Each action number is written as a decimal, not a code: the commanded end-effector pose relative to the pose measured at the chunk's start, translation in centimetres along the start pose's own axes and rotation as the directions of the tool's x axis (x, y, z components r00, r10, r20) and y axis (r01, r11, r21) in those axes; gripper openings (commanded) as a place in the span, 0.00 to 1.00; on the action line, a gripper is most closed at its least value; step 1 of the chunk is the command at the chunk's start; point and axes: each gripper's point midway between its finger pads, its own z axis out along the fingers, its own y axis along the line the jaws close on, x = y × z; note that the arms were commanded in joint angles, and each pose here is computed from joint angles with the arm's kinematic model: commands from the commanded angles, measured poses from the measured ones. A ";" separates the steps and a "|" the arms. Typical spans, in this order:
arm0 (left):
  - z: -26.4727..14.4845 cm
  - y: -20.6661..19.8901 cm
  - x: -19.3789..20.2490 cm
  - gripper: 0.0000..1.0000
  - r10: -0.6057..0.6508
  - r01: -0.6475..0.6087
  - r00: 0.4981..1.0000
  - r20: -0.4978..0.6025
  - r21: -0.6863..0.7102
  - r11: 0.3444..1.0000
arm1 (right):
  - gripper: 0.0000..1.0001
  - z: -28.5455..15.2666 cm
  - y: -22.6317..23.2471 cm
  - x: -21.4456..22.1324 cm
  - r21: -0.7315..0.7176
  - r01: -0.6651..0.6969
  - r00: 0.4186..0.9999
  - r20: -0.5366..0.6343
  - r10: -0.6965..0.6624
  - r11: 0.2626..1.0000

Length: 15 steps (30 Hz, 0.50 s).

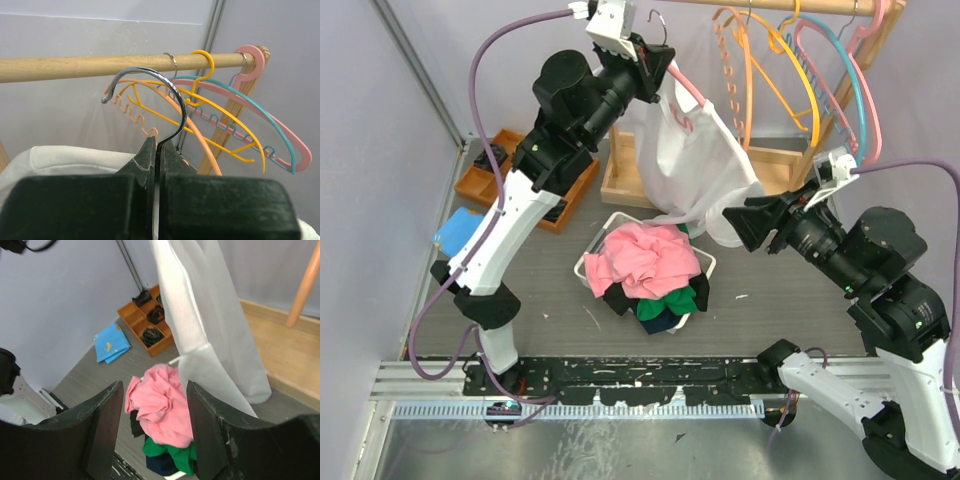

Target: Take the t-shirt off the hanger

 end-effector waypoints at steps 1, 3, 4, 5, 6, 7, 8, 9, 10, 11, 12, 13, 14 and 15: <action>-0.8 -0.1 -4.3 0.00 -0.038 0.038 0.992 0.121 0.002 0.999 | 0.59 -0.6 -1.2 1.0 0.055 -0.003 1.000 -0.010 0.004 0.998; -1.0 -0.1 -4.8 0.00 -0.041 0.041 0.991 0.129 0.000 0.999 | 0.58 -0.6 -1.7 1.4 0.077 -0.003 1.000 -0.016 0.005 0.997; -1.2 0.0 -5.0 0.00 -0.040 0.041 0.990 0.133 -0.002 0.999 | 0.57 -0.5 -1.9 1.6 0.087 -0.004 1.000 -0.017 0.005 0.996; -1.3 0.1 -5.3 0.00 -0.041 0.042 0.990 0.137 -0.007 0.999 | 0.56 -0.6 -2.1 1.6 0.097 -0.004 1.000 -0.014 0.006 0.995; -1.6 0.2 -5.7 0.00 -0.040 0.042 0.989 0.143 -0.010 0.999 | 0.54 -0.6 -2.4 1.7 0.112 -0.004 1.000 -0.011 0.005 0.994; -1.7 0.2 -5.8 0.00 -0.040 0.042 0.989 0.145 -0.010 0.999 | 0.52 -0.6 -2.7 1.8 0.124 -0.004 1.000 -0.009 0.005 0.992; -1.9 0.2 -6.0 0.00 -0.040 0.042 0.988 0.147 -0.010 0.999 | 0.50 -0.6 -3.0 2.0 0.140 -0.004 1.000 -0.011 0.006 0.990; -2.0 0.2 -6.3 0.00 -0.042 0.044 0.988 0.150 -0.009 0.999 | 0.50 -0.7 -3.1 1.9 0.145 -0.004 1.000 -0.005 0.005 0.989; -2.2 0.1 -6.3 0.00 -0.042 0.044 0.988 0.149 -0.008 0.999 | 0.50 -0.9 -3.1 1.5 0.149 -0.004 1.000 0.005 0.003 0.989; -2.3 0.2 -6.5 0.00 -0.040 0.042 0.988 0.150 -0.008 0.999 | 0.50 -1.1 -2.9 1.2 0.147 -0.003 1.000 0.016 0.001 0.989; -2.5 0.2 -6.6 0.00 -0.037 0.038 0.988 0.147 -0.007 0.999 | 0.52 -1.3 -2.8 0.7 0.142 0.001 1.000 0.030 -0.005 0.990; -2.6 0.2 -6.6 0.00 -0.034 0.035 0.989 0.144 -0.005 0.999 | 0.54 -1.7 -2.7 0.2 0.141 0.005 0.999 0.047 -0.012 0.990; -2.8 0.3 -6.6 0.00 -0.032 0.033 0.990 0.140 -0.006 0.999 | 0.55 -2.0 -2.7 -0.1 0.143 0.012 0.998 0.057 -0.020 0.990; -2.9 0.3 -6.6 0.00 -0.031 0.032 0.990 0.138 -0.004 0.999 | 0.56 -2.3 -2.6 -0.4 0.146 0.018 0.998 0.064 -0.028 0.989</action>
